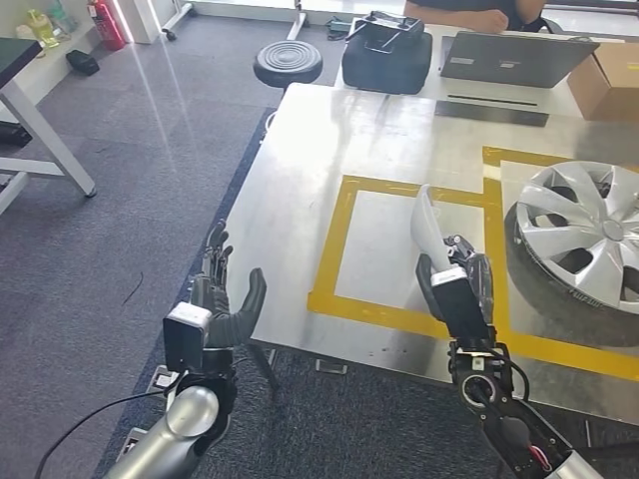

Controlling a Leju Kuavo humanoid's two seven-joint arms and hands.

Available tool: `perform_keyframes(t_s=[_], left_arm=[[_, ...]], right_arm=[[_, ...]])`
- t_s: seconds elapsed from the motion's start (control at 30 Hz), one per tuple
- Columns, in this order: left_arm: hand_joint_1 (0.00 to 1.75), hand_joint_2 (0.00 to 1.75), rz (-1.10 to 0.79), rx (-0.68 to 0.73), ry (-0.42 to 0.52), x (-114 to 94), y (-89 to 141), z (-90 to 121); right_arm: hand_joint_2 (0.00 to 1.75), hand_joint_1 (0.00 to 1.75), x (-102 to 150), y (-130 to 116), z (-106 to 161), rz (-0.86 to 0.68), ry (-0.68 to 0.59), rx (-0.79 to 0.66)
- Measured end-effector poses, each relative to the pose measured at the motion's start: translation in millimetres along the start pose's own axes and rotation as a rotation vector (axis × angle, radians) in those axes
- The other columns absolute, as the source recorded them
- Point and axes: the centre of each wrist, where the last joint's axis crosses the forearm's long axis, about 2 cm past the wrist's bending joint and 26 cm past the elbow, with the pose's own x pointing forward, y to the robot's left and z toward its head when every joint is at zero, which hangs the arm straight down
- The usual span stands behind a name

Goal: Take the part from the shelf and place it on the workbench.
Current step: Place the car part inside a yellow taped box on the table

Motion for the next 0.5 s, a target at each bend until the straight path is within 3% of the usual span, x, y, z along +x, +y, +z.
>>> perform_keyframes(t_s=[0.5], left_arm=[[0.0,1.75,0.053,-0.036,-0.032,-2.1,-10.4,-6.9]], right_arm=[[1.75,1.75,-33.5,13.6,-23.3,0.146,0.029,0.142]])
